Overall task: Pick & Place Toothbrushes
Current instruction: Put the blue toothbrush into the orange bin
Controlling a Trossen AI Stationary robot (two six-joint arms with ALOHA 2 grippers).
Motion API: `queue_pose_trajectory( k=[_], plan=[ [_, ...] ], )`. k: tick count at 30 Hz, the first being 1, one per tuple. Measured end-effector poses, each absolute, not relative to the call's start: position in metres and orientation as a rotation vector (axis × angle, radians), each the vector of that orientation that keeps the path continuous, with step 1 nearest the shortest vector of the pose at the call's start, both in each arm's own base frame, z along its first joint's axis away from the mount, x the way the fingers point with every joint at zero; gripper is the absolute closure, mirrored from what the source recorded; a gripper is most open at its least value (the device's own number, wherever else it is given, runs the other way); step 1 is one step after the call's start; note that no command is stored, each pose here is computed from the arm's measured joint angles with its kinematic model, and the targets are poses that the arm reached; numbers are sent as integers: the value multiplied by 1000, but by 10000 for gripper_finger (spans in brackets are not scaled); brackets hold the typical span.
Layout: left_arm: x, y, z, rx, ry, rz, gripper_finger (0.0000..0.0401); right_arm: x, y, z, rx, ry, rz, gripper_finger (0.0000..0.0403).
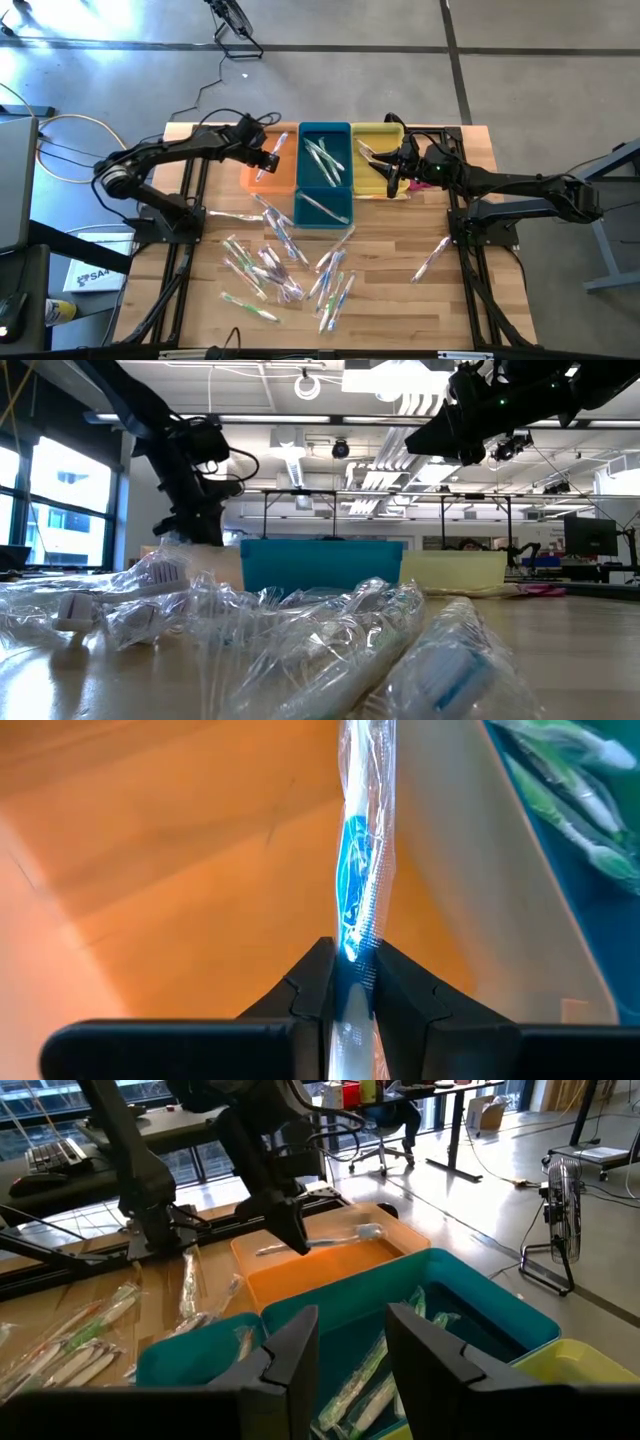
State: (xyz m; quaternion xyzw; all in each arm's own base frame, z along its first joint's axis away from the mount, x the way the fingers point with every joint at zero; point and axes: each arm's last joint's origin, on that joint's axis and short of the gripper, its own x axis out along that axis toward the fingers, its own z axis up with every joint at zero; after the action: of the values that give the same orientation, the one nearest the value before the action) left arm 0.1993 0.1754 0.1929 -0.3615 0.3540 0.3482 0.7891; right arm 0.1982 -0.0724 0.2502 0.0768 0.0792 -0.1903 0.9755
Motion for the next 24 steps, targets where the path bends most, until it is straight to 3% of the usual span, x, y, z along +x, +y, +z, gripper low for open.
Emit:
queue_pose_trajectory(
  k=[24],
  plan=[
    [205,183,181,-792,751,843,352,198,-72,248,158,183,-385,292]
  ],
)
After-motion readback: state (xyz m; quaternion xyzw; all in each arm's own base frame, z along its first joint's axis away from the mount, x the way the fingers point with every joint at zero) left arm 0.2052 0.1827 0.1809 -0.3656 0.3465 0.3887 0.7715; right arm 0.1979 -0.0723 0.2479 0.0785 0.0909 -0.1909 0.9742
